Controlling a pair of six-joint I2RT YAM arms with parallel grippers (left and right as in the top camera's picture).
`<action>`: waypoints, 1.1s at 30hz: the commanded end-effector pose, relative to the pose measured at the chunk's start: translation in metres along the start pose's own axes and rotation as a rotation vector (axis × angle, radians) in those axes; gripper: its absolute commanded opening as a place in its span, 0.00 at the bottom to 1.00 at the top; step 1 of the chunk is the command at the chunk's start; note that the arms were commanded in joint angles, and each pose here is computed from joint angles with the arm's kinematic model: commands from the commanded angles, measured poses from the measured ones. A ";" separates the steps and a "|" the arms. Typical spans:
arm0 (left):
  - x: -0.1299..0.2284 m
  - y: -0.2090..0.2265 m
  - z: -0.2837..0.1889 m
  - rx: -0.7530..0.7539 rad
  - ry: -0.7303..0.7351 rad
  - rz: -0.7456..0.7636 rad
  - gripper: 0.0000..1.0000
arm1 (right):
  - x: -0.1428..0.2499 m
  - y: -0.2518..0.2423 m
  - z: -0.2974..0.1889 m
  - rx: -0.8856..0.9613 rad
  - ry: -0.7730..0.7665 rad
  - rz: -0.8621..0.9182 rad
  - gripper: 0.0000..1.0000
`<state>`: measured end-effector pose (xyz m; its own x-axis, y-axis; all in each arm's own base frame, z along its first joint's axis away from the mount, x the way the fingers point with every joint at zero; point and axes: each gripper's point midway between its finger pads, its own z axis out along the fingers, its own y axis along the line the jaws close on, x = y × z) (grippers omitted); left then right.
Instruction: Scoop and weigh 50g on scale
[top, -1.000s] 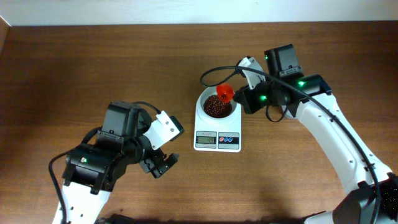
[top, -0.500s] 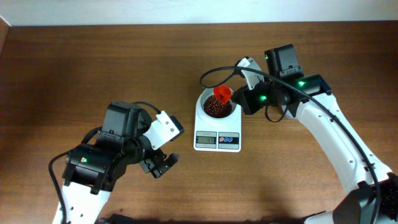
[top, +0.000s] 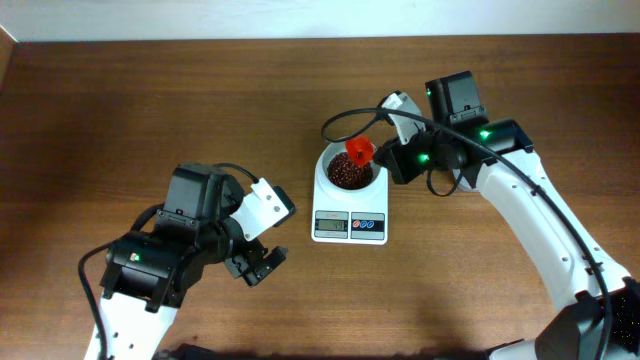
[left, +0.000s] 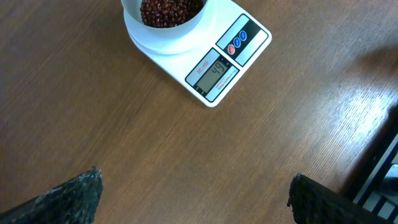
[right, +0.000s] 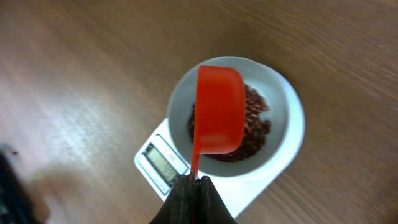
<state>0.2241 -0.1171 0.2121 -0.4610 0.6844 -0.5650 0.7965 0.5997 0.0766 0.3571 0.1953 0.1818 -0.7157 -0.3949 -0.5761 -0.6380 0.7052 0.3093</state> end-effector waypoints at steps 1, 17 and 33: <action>-0.003 0.000 -0.001 0.006 -0.013 0.012 0.99 | -0.003 -0.015 -0.002 0.096 0.007 0.028 0.04; -0.003 0.000 -0.001 0.006 -0.013 0.013 0.99 | -0.006 -0.001 0.000 0.008 -0.009 0.042 0.04; -0.003 0.000 -0.001 0.006 -0.013 0.012 0.99 | -0.004 -0.009 -0.001 0.056 0.004 0.031 0.04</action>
<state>0.2241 -0.1171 0.2121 -0.4610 0.6844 -0.5650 0.7965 0.5997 0.0766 0.3680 0.1761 0.1717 -0.7656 -0.3566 -0.5355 -0.5434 0.8039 0.2416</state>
